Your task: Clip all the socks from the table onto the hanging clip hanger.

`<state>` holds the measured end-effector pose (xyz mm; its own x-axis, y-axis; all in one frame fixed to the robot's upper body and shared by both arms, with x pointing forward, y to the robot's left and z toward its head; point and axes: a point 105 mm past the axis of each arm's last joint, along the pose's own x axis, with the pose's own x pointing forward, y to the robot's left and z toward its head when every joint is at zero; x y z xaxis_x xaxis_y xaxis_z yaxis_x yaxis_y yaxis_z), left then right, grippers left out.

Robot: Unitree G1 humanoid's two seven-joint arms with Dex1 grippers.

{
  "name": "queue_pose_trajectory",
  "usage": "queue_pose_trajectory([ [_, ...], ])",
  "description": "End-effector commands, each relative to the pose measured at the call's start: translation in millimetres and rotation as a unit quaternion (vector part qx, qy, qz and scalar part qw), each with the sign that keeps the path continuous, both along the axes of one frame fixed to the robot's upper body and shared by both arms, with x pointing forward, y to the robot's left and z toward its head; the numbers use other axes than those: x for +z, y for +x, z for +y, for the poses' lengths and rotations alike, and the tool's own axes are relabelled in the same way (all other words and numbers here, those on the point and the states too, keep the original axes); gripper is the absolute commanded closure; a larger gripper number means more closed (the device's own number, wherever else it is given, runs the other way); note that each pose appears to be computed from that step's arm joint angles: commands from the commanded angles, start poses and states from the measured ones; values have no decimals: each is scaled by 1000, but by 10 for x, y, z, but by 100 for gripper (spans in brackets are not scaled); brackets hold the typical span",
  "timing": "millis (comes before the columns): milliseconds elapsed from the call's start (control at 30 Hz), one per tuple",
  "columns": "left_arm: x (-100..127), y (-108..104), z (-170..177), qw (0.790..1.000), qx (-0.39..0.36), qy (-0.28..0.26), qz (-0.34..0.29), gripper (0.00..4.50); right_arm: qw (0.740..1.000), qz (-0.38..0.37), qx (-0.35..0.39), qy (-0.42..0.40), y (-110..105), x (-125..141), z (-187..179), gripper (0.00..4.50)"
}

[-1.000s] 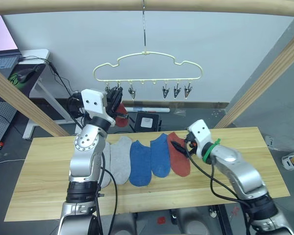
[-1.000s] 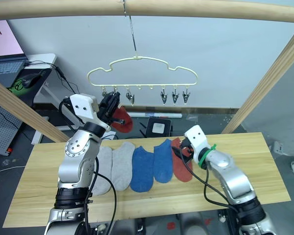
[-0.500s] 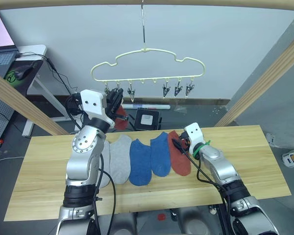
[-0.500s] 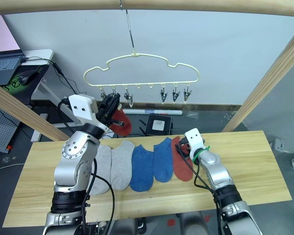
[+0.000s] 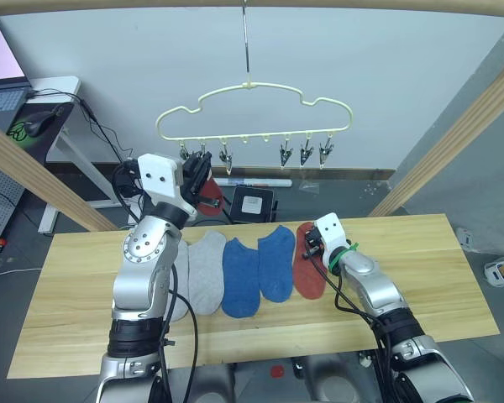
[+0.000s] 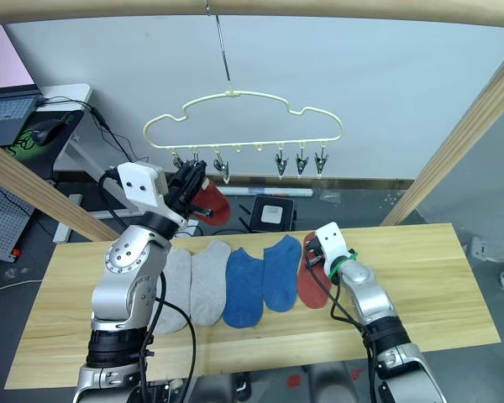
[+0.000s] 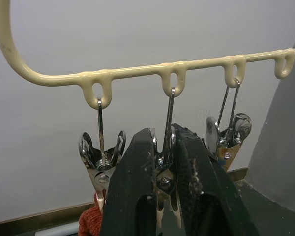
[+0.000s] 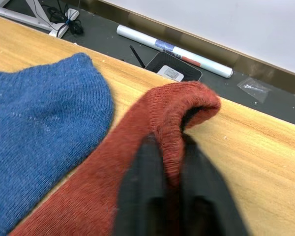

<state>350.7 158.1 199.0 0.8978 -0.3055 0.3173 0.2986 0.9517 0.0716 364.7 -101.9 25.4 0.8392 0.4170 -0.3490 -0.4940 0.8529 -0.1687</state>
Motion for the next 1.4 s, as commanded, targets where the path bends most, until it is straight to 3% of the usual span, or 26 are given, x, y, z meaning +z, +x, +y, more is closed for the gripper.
queue_pose_trajectory([
  [33,84,-92,37,1000,-12,-5,-8,425,996,-52,66,-6,-96,292,127,450],
  [267,222,-224,121,996,-68,-61,20,425,958,-115,262,-6,-513,848,669,450],
  [400,350,-288,160,989,-113,-90,38,425,937,-135,322,28,-630,1128,975,450],
  [667,484,-350,171,974,-176,-126,72,425,918,-138,360,91,-570,1402,1377,450],
  [1000,484,-386,124,966,-202,-137,91,425,899,-113,385,174,-485,1632,1679,450],
  [1400,431,-413,118,965,-201,-136,97,425,883,-138,418,163,-504,1750,1750,450],
])
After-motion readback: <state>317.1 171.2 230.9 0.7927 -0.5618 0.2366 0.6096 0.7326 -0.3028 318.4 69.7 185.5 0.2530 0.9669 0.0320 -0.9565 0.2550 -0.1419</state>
